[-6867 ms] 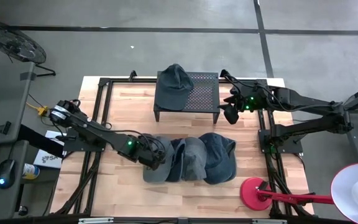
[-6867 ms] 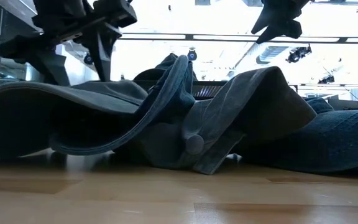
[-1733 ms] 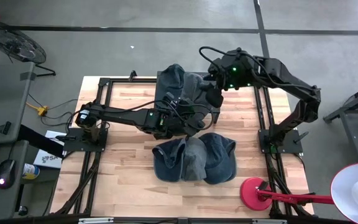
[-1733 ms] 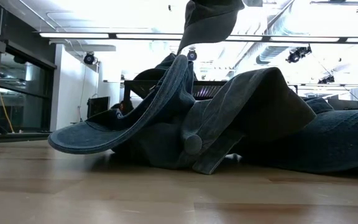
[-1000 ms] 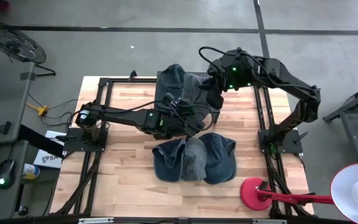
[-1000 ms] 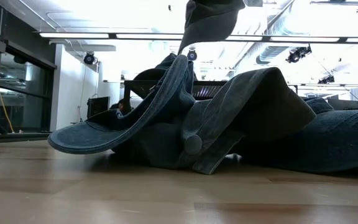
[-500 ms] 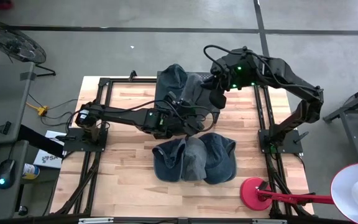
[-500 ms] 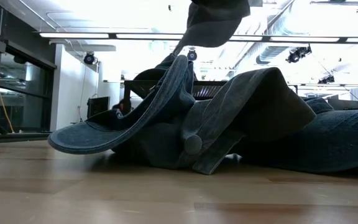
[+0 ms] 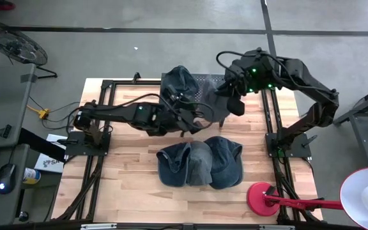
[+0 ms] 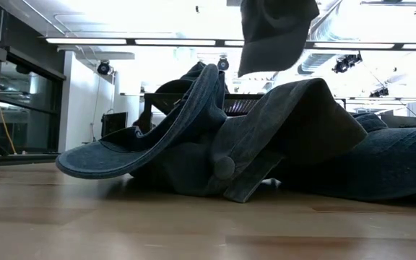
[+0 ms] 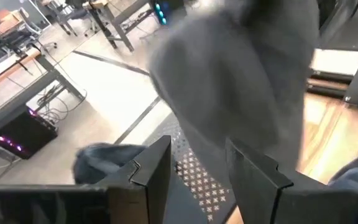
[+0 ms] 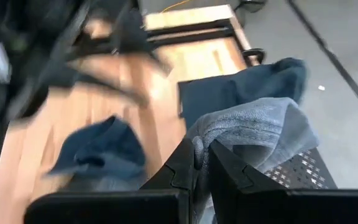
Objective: Pick & Place hat
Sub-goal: Put the left gray cap on the shelf
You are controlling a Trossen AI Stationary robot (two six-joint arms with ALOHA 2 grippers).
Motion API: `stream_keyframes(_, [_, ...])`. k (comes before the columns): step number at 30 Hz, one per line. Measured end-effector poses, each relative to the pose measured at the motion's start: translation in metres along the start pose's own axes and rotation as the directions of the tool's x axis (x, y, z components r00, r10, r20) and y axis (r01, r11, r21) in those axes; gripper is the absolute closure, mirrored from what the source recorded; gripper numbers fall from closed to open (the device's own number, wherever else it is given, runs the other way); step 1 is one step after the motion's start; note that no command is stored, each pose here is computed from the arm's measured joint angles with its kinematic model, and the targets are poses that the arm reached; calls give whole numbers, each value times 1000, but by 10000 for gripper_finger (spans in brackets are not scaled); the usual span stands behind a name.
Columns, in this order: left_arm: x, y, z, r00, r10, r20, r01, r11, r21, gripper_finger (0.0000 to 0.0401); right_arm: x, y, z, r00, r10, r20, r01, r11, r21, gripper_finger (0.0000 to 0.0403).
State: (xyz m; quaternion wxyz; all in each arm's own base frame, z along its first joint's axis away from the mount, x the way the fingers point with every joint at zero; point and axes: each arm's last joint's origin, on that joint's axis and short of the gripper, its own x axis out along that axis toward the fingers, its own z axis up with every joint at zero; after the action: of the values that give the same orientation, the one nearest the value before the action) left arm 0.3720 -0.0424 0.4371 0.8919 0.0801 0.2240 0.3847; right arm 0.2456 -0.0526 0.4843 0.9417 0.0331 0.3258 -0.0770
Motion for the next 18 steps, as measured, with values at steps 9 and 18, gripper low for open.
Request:
stream_keyframes(9, [-19,26,9,997,-69,-17,71,992,108,252,0,-4,-1,995,103,-2,-103,989,-109,385])
stream_keyframes(18, [-28,65,6,971,-207,-116,223,964,144,252,-1,-25,-1,993,117,16,-112,977,-180,385])
